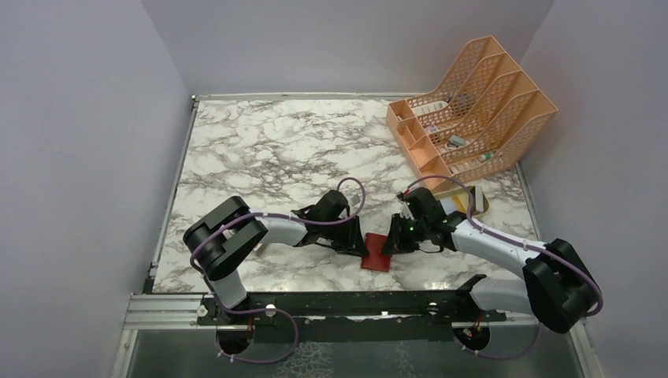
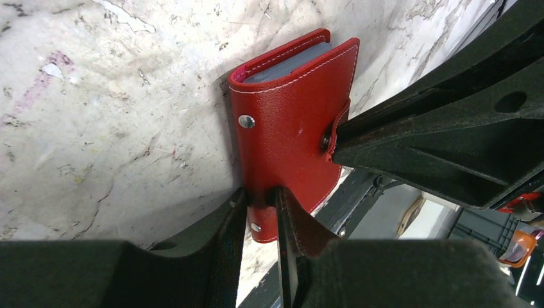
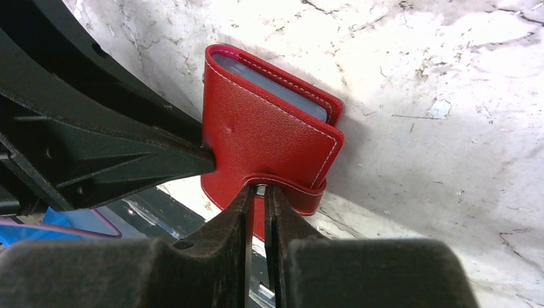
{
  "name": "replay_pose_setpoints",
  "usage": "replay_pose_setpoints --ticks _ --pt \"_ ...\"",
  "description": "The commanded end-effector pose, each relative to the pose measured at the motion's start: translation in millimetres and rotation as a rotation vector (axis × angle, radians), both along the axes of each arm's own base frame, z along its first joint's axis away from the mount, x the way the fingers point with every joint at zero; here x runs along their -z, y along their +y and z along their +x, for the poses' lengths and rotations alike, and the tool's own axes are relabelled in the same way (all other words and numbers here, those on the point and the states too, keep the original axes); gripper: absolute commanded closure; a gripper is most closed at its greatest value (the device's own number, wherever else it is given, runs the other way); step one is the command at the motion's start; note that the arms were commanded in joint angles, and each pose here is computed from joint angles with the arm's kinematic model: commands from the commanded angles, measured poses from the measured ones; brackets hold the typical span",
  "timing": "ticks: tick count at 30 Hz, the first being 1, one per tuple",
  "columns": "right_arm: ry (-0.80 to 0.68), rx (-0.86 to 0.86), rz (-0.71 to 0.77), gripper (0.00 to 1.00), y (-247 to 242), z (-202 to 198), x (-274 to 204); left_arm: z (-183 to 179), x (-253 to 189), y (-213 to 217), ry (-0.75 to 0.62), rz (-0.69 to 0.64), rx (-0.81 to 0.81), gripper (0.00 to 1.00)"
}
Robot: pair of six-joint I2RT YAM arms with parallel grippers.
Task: Put the credit cards into the card holder
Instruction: Close the card holder at the center of the board.
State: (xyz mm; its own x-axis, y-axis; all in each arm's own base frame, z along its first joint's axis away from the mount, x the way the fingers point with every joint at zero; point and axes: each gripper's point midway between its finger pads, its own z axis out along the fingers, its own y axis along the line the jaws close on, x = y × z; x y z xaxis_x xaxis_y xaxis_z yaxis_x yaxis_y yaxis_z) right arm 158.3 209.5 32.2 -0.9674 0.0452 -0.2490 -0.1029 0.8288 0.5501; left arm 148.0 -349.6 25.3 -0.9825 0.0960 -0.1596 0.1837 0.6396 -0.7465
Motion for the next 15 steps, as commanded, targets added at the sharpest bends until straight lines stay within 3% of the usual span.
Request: replay_pose_setpoints --ticks 1,9,15 --pt "0.057 0.014 -0.143 0.88 -19.2 -5.5 22.5 -6.8 5.7 -5.7 0.002 -0.013 0.039 0.75" --pt "0.118 0.017 -0.291 0.88 -43.0 -14.8 36.2 -7.6 3.5 -7.0 -0.009 -0.028 0.058 0.75" --pt "0.134 0.018 -0.313 0.89 -44.9 -15.4 41.4 -8.4 1.3 -4.9 -0.017 -0.032 0.053 0.75"
